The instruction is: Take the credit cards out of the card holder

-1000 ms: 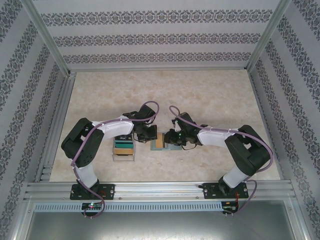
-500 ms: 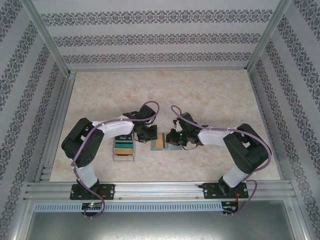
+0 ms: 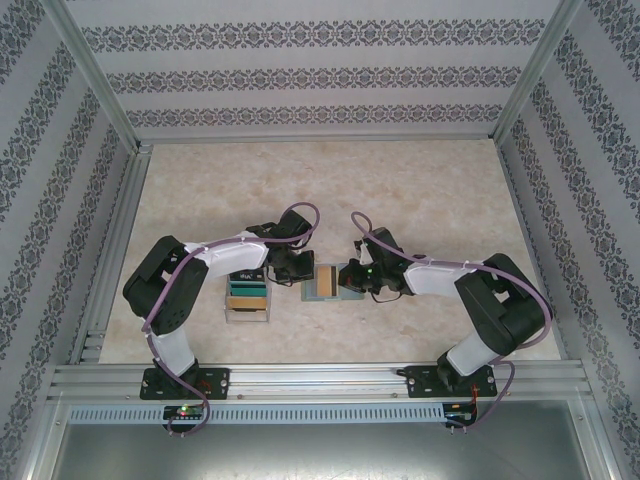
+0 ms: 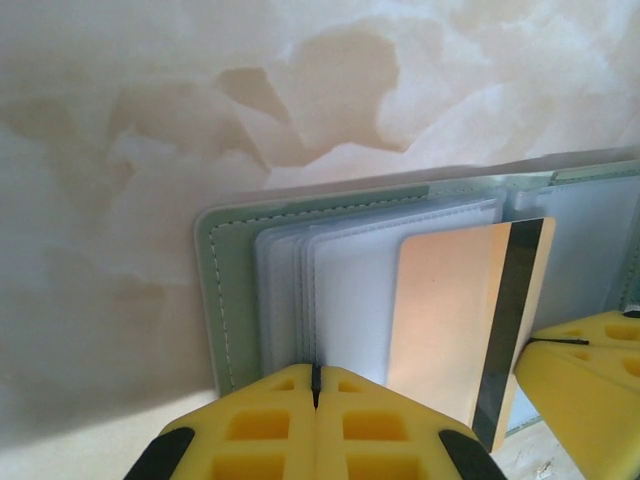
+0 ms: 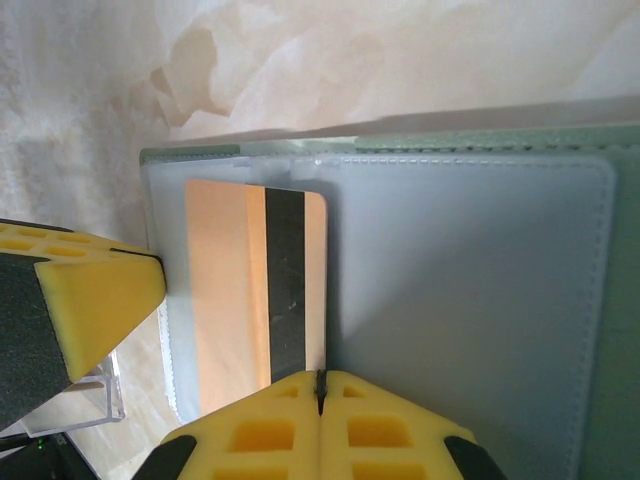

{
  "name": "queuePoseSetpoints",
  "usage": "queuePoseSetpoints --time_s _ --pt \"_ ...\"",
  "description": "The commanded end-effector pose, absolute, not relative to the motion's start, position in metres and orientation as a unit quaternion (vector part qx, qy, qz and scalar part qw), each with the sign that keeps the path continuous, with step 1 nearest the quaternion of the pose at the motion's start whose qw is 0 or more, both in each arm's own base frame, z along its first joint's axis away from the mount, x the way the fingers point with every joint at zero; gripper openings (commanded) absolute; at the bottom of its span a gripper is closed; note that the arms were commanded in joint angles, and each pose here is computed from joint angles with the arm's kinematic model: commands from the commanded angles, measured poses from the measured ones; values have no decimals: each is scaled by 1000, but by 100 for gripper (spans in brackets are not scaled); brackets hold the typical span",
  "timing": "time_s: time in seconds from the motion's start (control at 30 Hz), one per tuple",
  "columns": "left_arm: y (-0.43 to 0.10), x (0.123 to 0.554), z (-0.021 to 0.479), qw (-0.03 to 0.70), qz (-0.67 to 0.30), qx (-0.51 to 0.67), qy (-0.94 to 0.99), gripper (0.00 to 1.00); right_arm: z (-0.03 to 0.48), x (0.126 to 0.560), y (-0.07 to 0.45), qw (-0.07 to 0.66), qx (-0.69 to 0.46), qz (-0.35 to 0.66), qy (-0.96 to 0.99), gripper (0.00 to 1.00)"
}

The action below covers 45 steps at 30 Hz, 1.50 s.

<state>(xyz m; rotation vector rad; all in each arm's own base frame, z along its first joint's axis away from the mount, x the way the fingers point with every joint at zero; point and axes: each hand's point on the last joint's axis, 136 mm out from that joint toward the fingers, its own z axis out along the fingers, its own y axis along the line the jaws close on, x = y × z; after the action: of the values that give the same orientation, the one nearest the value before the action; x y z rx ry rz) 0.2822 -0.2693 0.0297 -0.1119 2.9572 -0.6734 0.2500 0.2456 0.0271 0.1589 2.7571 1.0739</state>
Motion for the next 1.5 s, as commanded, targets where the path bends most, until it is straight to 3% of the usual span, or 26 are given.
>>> queuePoseSetpoints --time_s 0.0,0.03,0.07,0.23,0.37,0.53,1.03,1.23,1.4,1.47 --pt "-256 268 13 30 -174 -28 984 0 26 248 240 88 54 357 928 5" --pt "-256 269 13 30 -175 -28 984 0 25 248 241 87 54 357 928 18" --pt "-256 268 14 30 -176 -27 984 0 24 249 242 86 53 358 928 23" --pt "-256 267 9 25 -174 -26 984 0 18 252 248 78 48 364 927 27" --pt "-257 266 6 21 -173 -25 984 0 13 253 254 67 49 377 923 21" --pt "-256 265 7 22 -171 -24 985 0 13 254 251 73 54 371 924 0" --pt "-257 270 20 39 -174 -16 984 1 32 250 203 107 81 365 921 0" --pt "-269 283 54 65 -200 -9 978 15 65 250 194 143 75 376 912 0" --pt "-280 296 98 104 -242 -8 965 38 102 252 190 181 68 391 900 0" --pt "-286 300 116 118 -270 -8 956 53 117 253 191 194 63 404 892 0"
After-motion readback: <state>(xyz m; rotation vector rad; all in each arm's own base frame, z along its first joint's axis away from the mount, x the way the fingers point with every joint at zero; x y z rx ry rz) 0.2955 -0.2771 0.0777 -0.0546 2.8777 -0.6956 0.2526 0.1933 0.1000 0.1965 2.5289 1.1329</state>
